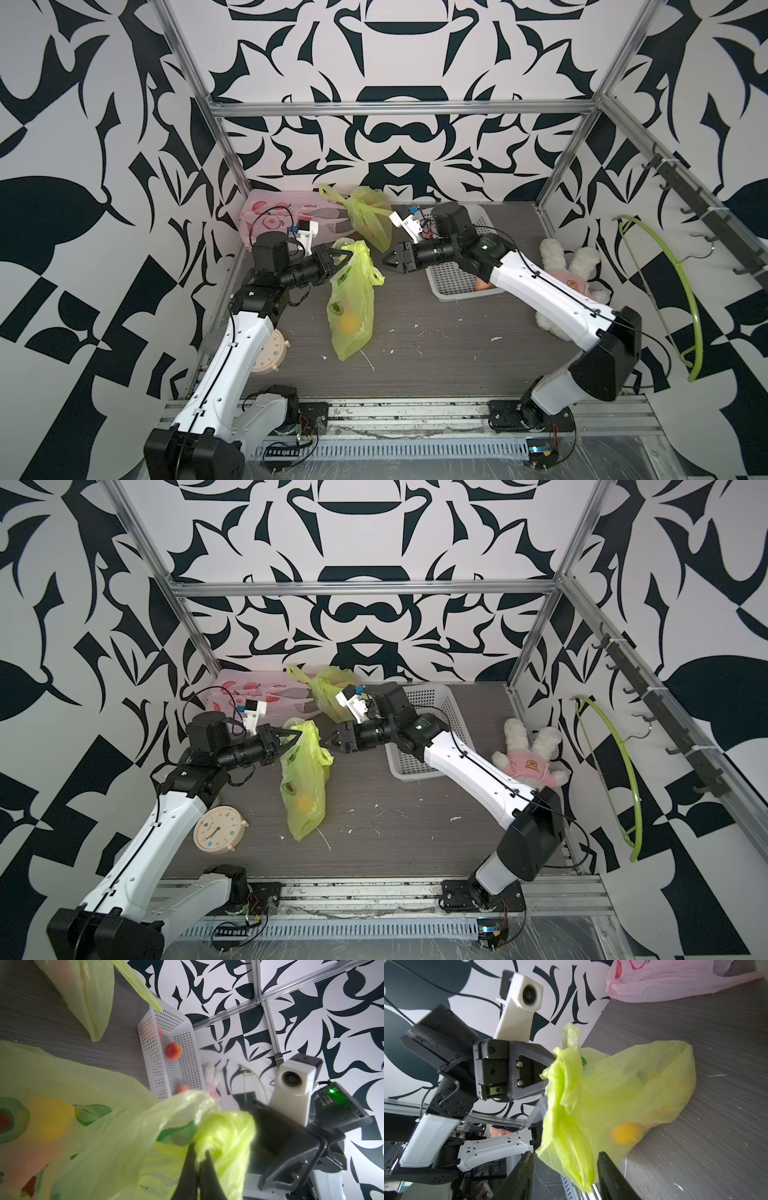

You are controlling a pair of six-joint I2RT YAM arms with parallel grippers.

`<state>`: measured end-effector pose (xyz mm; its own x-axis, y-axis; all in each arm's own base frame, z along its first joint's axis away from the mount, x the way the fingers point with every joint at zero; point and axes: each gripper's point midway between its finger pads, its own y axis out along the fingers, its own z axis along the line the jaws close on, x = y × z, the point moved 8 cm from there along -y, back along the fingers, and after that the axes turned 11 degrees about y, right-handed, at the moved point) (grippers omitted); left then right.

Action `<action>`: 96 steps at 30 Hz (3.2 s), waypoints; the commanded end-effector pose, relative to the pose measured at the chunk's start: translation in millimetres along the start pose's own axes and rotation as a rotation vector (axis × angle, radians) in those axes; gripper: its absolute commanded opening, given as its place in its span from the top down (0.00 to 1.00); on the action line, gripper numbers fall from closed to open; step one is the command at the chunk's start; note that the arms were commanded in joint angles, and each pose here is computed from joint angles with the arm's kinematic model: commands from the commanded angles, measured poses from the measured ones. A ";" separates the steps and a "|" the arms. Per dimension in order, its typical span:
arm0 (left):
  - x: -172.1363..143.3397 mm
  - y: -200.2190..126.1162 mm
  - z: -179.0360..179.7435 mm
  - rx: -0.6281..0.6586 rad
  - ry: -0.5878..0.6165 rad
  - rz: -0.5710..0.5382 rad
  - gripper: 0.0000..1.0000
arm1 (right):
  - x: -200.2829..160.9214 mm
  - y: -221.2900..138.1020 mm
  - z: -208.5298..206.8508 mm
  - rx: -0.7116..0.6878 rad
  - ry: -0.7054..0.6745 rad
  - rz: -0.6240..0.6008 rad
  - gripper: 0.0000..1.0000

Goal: Place the peach into a plastic bag & tie a knot
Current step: Tie the plastic bag at the center of the board, then place the plastic bag at the center of the board.

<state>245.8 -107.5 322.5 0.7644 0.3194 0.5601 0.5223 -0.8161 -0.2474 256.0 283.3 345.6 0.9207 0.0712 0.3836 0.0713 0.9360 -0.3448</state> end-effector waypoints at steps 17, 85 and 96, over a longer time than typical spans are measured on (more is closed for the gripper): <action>6.1 -3.8 -16.0 -0.092 0.011 -0.035 1.00 | -7.7 16.4 16.2 0.249 0.006 0.063 0.48; 181.8 57.3 223.9 0.922 0.058 0.024 0.20 | 147.0 -65.7 -207.2 -0.428 0.375 -0.410 0.89; 172.8 96.1 323.1 1.092 -0.015 0.208 0.09 | 132.5 -67.4 -144.8 -0.354 0.233 -0.369 0.43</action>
<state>551.8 18.7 137.8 0.8541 0.2577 0.4518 0.4793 -0.0529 -0.8761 448.4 175.7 249.7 0.8831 -0.3945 0.2542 0.4655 0.6675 -0.5812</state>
